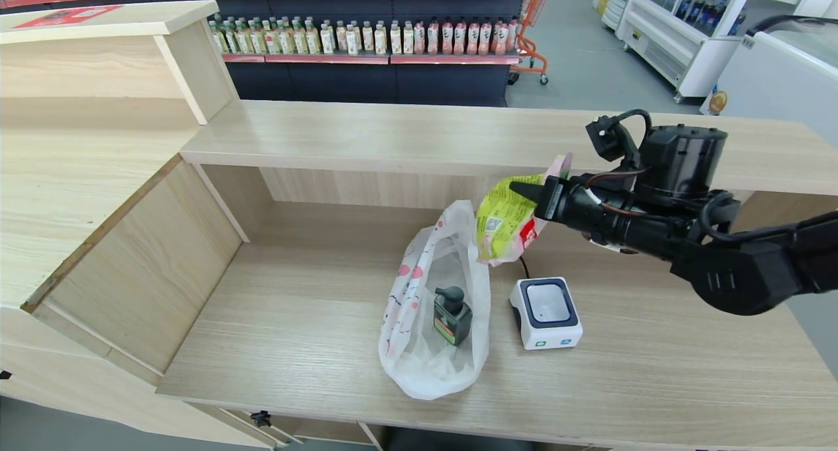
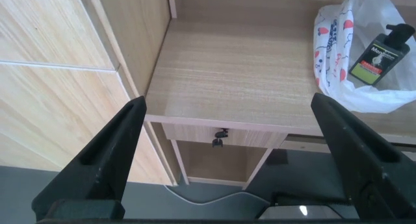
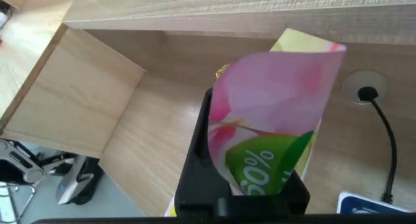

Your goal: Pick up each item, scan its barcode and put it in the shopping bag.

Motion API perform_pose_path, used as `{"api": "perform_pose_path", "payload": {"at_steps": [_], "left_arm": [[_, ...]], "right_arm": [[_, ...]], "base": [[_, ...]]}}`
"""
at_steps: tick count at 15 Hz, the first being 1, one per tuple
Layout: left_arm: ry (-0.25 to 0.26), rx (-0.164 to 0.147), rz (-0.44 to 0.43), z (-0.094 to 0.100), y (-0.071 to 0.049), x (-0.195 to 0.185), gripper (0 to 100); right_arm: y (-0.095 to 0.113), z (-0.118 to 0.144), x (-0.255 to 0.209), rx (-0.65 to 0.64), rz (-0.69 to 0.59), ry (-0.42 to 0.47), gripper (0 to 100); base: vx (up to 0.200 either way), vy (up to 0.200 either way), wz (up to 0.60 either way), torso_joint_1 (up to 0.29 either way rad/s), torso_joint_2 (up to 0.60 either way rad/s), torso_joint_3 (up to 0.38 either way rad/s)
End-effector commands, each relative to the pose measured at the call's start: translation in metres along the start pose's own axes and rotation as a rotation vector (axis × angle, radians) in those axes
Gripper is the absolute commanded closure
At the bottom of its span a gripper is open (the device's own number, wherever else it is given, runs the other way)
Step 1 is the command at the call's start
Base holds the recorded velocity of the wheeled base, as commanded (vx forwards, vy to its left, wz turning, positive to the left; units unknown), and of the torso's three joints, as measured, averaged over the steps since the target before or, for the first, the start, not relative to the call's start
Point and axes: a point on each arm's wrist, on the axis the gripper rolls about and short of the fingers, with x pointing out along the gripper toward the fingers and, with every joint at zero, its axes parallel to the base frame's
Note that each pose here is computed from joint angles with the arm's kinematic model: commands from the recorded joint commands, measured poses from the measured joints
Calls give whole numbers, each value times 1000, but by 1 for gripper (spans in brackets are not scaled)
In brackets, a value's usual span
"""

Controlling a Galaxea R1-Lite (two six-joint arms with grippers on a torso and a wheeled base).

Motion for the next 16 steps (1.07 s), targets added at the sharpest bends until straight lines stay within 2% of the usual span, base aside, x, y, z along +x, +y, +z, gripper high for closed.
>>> {"api": "perform_pose_path", "payload": {"at_steps": [1,3,4,6,8,10,13,16], "left_arm": [[1,-1,2,0,0,0,0],[1,-1,-1,0,0,0,0],[1,-1,0,0,0,0,0],[1,-1,-1,0,0,0,0],[1,-1,-1,0,0,0,0],[1,-1,-1,0,0,0,0],[1,-1,-1,0,0,0,0],[1,-1,0,0,0,0,0]], "right_arm": [[-13,-20,26,52,21,40,100],[-24,-28,46,115,33,50,100],[-37,-32,62,144,26,22,100],[-42,-32,76,241,36,7,100],[-45,-38,83,282,66,34,100],[-47,-43,86,383,91,60,100],[-52,-59,95,403,117,108,100],[-57,-66,107,389,123,110,100]], "base": [[0,0,0,0,0,0],[0,0,0,0,0,0],[0,0,0,0,0,0],[0,0,0,0,0,0],[0,0,0,0,0,0],[0,0,0,0,0,0],[0,0,0,0,0,0],[0,0,0,0,0,0]]}}
